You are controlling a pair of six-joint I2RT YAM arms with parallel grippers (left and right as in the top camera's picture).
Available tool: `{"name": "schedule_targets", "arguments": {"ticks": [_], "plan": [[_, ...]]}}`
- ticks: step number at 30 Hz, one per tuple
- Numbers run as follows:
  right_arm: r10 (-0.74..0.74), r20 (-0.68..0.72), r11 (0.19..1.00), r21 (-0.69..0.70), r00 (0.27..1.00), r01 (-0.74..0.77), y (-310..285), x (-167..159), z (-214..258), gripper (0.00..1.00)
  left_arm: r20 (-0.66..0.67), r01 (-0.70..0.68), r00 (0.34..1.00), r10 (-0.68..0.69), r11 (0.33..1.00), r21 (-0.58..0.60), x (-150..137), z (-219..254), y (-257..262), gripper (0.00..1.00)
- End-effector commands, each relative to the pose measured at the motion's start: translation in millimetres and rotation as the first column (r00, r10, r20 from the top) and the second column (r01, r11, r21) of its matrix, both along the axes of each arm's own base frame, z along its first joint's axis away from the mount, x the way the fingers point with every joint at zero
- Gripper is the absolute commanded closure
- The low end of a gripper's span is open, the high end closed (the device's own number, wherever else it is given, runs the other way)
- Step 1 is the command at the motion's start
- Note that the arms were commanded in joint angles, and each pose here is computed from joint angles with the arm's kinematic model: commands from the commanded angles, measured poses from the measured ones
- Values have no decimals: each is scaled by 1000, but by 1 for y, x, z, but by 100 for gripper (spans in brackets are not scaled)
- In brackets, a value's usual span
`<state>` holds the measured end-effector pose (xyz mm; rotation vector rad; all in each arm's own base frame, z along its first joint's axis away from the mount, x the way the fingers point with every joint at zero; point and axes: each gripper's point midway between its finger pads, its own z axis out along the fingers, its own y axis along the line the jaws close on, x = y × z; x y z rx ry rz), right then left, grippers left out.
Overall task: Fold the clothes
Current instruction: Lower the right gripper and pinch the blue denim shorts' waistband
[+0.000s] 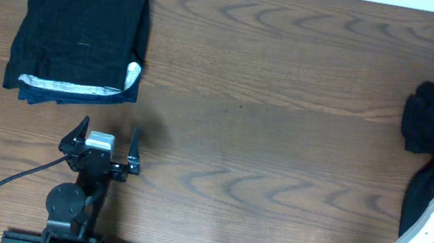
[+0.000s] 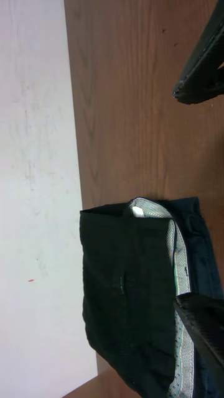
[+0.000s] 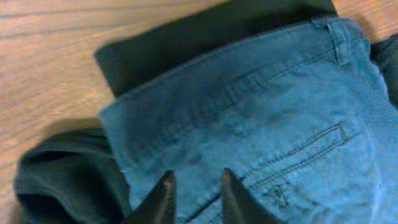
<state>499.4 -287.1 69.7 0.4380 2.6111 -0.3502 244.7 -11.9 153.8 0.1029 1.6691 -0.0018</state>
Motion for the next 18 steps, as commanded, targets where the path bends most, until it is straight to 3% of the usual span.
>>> {"name": "schedule_targets", "arguments": {"ticks": [1,3,7,18], "plan": [[8,29,997,82,1000,-10,2,1,-8,61,-43,26,999,-26,1000,7,-1,-15,-5,2],[45,61,989,140,997,-53,14,7,-8,53,-43,26,999,-26,1000,7,-1,-15,-5,2],[81,83,982,165,993,-94,29,16,-7,47,-43,26,999,-26,1000,7,-1,-15,-5,2],[135,11,987,91,991,-136,41,23,-28,46,-43,26,999,-26,1000,7,-1,-15,-5,2]]}}
